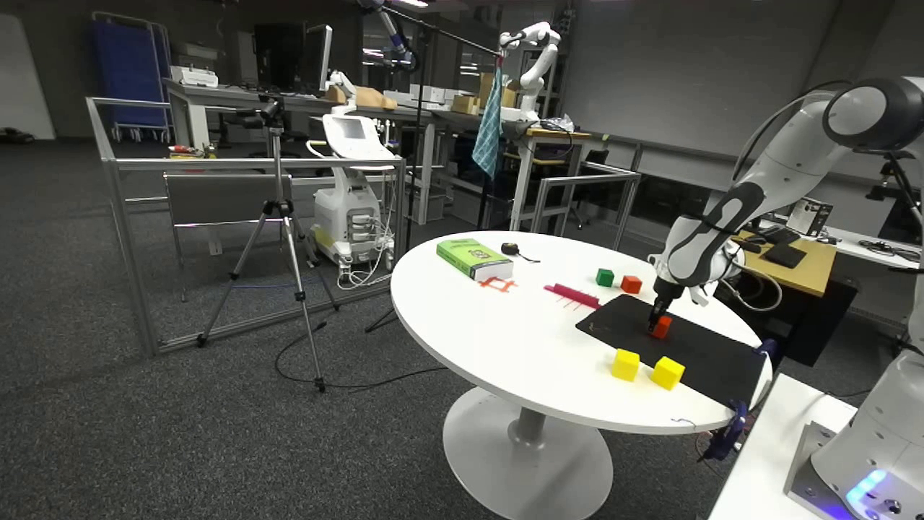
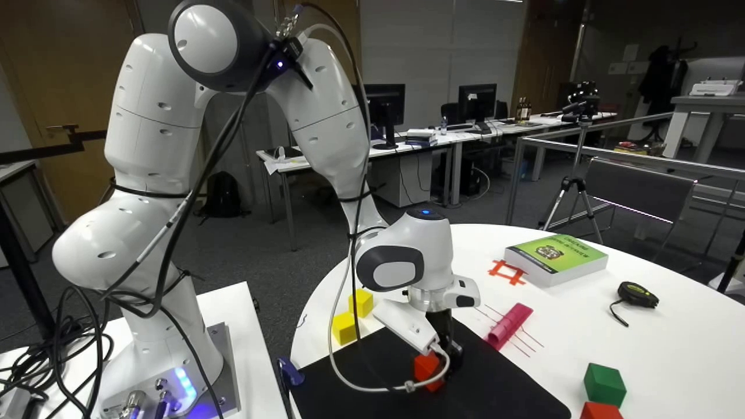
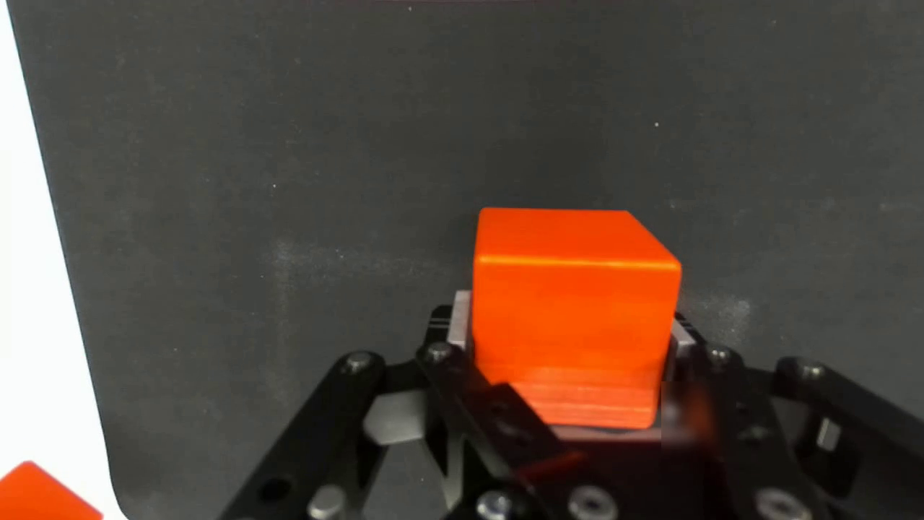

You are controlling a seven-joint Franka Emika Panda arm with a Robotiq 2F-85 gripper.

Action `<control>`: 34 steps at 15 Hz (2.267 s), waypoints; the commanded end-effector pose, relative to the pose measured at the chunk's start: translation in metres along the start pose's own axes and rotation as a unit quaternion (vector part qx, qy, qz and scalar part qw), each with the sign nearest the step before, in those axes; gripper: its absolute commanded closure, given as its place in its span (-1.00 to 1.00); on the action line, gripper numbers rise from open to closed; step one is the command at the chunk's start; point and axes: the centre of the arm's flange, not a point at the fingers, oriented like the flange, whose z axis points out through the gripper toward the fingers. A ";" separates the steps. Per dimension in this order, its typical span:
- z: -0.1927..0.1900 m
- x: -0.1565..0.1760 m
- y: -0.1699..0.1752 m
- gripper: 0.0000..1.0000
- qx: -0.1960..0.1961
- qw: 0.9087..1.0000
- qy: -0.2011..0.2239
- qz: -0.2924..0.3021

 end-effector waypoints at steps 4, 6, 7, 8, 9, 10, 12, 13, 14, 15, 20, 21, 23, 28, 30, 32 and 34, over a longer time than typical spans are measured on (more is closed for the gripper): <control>0.003 0.001 0.012 0.37 0.004 1.000 0.001 0.019; 0.003 0.001 0.013 -0.63 0.005 1.000 0.000 0.019; 0.003 0.001 0.013 -0.66 0.005 1.000 -0.001 0.020; 0.002 0.001 0.012 -0.80 0.007 1.000 -0.002 0.019; 0.002 0.002 0.011 -0.97 0.006 1.000 -0.001 0.020; 0.001 0.002 0.009 -1.00 0.006 1.000 0.000 0.018; -0.004 0.002 0.006 -1.00 0.007 1.000 0.001 0.016; -0.010 0.002 0.003 -1.00 0.006 1.000 0.003 0.016; -0.016 0.001 0.001 -1.00 0.008 1.000 0.004 0.015; -0.023 -0.001 -0.002 -1.00 0.008 1.000 0.007 0.017; -0.069 -0.006 -0.012 -1.00 -0.004 0.999 0.045 0.013; -0.077 -0.008 -0.015 -1.00 -0.004 0.999 0.048 0.014; -0.092 -0.014 -0.028 -1.00 0.002 0.999 0.046 0.025; -0.112 -0.030 -0.070 -1.00 0.047 0.998 -0.004 0.045; -0.117 -0.034 -0.089 -1.00 0.063 0.997 -0.036 0.033; -0.121 -0.040 -0.109 -1.00 0.070 0.995 -0.061 0.019; -0.124 -0.046 -0.126 -1.00 0.073 0.994 -0.081 0.004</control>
